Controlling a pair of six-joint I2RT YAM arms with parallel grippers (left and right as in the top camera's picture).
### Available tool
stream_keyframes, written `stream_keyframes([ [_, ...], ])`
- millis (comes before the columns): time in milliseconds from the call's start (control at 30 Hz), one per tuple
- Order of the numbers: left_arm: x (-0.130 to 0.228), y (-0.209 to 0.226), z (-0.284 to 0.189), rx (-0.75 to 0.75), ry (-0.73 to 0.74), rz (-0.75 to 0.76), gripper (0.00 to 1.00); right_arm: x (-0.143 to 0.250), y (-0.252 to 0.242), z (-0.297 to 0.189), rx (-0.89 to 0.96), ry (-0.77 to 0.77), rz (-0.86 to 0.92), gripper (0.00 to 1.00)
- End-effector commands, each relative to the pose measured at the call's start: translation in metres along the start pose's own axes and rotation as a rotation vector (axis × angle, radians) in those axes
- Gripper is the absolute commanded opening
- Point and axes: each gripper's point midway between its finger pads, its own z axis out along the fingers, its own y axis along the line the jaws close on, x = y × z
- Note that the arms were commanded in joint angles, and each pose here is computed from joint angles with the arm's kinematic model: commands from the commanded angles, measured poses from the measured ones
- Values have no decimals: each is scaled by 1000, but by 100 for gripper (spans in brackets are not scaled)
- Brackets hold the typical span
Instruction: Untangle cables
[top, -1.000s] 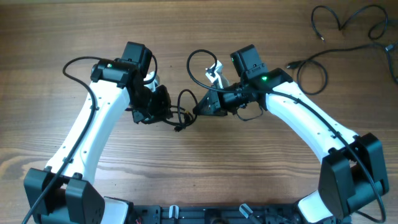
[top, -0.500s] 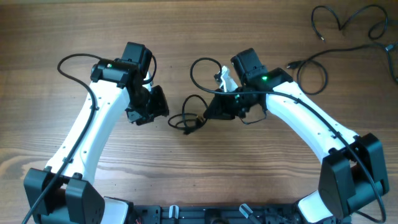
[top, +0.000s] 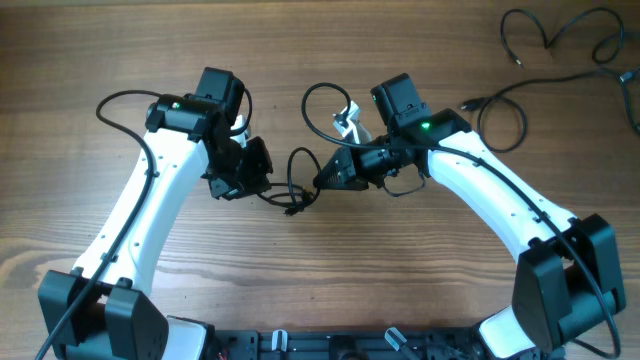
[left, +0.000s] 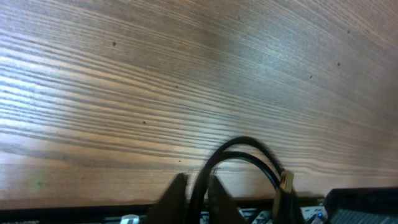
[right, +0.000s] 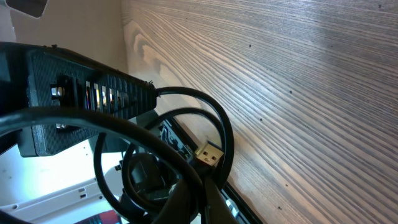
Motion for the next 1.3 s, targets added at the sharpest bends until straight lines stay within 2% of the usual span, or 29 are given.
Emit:
stream_keyframes([
  [0,2,-2,4,3,15,7,4,-4,6,-7,15,-28,-27,4],
  [133,-8,13,3,-81,-40,3,4,-5,-18,-9,149,-57,17,4],
  [233,-20,31,0,-186,-117,-70,4,-6,-61,-20,386,-117,121,4],
  [333,-33,60,-11,-341,-234,-201,4,-3,-115,-55,730,-227,263,4],
  [433,-39,71,-17,-396,-297,-260,4,-6,-130,-72,853,-277,255,4],
  [600,-46,80,-24,-449,-358,-298,4,-9,-144,-92,982,-356,295,4],
  [700,-47,82,-25,-456,-375,-318,4,-4,-135,-78,899,-294,276,5],
  [833,-51,91,-32,-503,-427,-350,4,6,-154,-108,1092,-337,321,4],
  [900,-52,91,-33,-506,-432,-351,4,8,-157,-113,1120,-347,337,4],
  [933,-52,91,-33,-503,-434,-365,4,8,-154,-108,1089,-335,340,8],
  [1000,-49,86,-28,-473,-406,-366,4,8,-132,-72,861,-236,309,47],
  [1067,-47,84,-26,-459,-393,-368,4,3,-93,-37,583,-130,170,80],
  [1100,-47,84,-26,-459,-392,-367,4,3,-80,-29,497,-107,139,88],
  [1167,-46,83,-25,-452,-385,-368,4,0,-71,-25,446,-103,119,93],
  [1267,-43,71,-18,-383,-337,-365,4,-4,-59,-19,375,-101,101,93],
])
